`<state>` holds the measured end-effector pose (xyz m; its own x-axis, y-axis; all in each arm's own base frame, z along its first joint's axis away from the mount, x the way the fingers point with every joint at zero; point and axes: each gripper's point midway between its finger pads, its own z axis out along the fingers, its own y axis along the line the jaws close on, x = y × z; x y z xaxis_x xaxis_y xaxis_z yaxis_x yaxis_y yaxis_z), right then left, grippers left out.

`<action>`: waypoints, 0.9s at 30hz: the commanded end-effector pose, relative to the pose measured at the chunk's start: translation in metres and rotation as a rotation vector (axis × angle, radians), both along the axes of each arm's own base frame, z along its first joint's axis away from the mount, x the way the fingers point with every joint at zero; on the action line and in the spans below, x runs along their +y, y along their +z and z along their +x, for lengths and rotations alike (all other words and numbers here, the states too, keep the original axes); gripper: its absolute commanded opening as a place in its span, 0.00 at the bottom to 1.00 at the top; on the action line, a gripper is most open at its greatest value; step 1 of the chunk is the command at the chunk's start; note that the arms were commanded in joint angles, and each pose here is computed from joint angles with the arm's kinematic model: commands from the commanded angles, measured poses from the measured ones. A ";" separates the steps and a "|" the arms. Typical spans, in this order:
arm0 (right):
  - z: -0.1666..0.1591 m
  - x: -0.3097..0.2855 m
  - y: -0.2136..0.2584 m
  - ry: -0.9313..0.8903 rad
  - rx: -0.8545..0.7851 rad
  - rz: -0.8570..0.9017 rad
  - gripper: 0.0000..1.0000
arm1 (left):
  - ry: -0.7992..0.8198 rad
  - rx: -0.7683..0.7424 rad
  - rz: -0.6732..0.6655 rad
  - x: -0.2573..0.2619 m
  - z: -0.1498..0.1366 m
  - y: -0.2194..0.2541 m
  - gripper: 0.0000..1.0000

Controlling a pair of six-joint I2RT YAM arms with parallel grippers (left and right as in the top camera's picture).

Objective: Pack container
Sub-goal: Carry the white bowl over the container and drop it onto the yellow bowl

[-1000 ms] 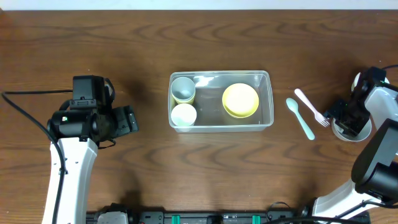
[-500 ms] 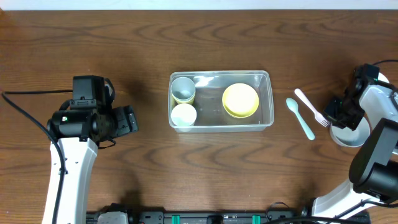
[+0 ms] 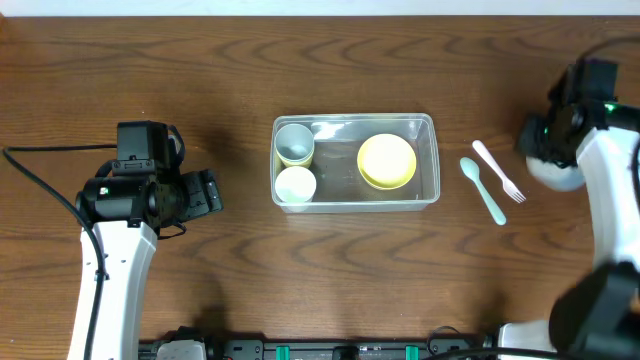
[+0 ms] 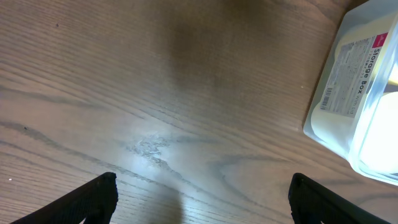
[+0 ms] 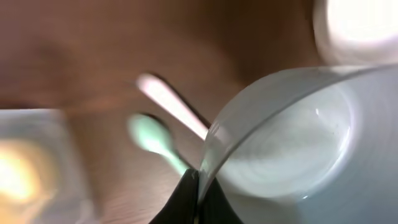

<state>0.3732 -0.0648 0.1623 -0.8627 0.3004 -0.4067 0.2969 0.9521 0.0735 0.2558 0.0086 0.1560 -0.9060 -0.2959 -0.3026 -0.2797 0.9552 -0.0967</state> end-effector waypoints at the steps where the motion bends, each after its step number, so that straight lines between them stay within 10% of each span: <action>1: 0.005 0.053 0.053 0.256 -0.156 -0.005 0.02 | 0.018 0.005 -0.004 0.001 0.000 -0.001 0.88; 13: -0.030 0.223 0.038 0.913 -0.134 -0.076 0.02 | 0.018 0.005 -0.004 0.001 0.000 -0.001 0.88; 27: -0.035 0.265 -0.045 0.975 0.091 -0.045 0.13 | 0.018 0.005 -0.004 0.001 0.000 -0.001 0.88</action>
